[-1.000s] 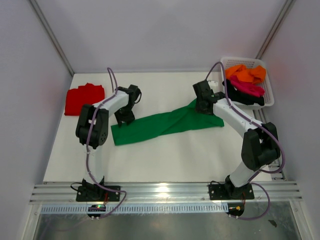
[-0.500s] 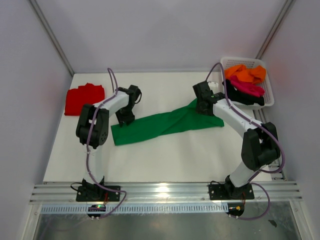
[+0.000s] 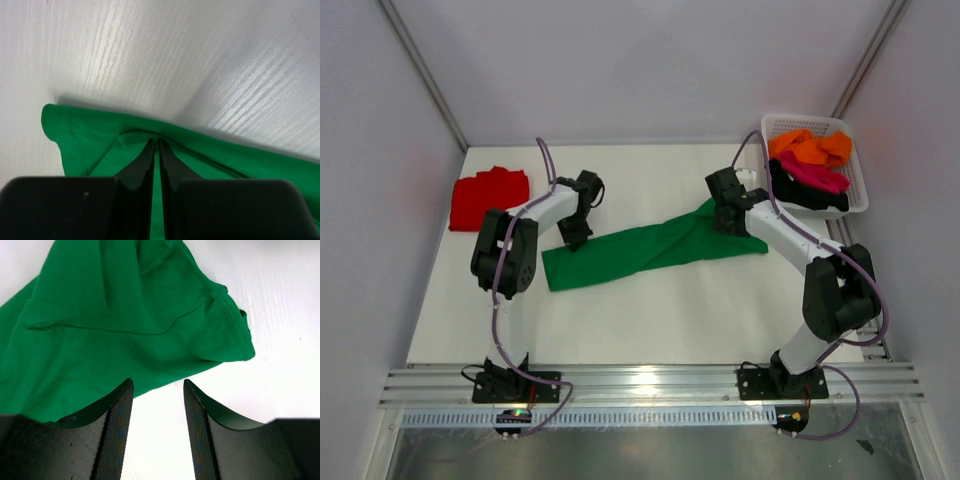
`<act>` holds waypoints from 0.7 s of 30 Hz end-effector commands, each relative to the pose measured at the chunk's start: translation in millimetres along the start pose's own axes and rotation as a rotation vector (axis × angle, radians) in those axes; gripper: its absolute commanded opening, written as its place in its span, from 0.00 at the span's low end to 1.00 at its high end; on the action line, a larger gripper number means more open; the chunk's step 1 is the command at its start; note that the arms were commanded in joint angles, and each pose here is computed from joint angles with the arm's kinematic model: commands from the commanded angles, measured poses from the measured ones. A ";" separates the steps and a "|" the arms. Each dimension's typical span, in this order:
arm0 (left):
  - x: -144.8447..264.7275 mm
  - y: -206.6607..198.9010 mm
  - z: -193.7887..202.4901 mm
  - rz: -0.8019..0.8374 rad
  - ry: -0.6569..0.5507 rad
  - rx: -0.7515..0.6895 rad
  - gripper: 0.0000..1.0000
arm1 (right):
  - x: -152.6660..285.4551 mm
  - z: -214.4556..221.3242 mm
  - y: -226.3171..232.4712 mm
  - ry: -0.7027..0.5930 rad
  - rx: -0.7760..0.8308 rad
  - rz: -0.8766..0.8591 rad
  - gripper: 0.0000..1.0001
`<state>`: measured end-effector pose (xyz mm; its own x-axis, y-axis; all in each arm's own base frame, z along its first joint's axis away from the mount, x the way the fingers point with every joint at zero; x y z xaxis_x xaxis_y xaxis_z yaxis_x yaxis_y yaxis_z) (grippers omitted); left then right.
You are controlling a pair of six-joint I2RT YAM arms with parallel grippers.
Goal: Fold and stack the t-shirts
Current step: Fold the other side of the tshirt into a rectangle
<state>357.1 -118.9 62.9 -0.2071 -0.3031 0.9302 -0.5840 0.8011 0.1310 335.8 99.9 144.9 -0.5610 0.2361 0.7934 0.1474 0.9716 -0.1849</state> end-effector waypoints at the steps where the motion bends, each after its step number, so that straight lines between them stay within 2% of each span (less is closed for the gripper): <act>1: -16.4 7.9 10.8 -0.032 0.036 -0.029 0.07 | 10.8 -7.0 -6.9 -0.050 -0.024 0.009 0.49; 3: -12.4 9.3 8.3 -0.033 0.025 -0.031 0.00 | 9.4 -4.7 -6.2 -0.043 -0.027 0.007 0.49; 7: 6.2 12.2 -4.0 -0.011 -0.025 -0.019 0.00 | 7.4 -2.4 -6.0 -0.040 -0.030 0.009 0.49; 15: 84.4 35.7 -49.9 -0.033 -0.202 0.011 0.00 | 2.4 0.4 -3.0 -0.032 -0.033 0.003 0.49; 21: 111.5 53.3 -64.0 -0.078 -0.282 0.038 0.00 | -3.5 4.0 2.0 -0.015 -0.039 -0.012 0.49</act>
<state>361.4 -97.6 165.9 -0.3548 -0.4017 0.8442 -0.6047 0.7873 0.1204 329.2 98.3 134.4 -0.5412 0.2386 0.8063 0.1482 0.9709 -0.1879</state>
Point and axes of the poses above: each gripper's point midway between its finger pads, its own x axis back along the fingers, its own y axis along the line the jaws close on, z = x × y, the point moved 5 cm from there along x, back along the fingers, and after that the axes turned 9 degrees about x, right-handed, at the moved point
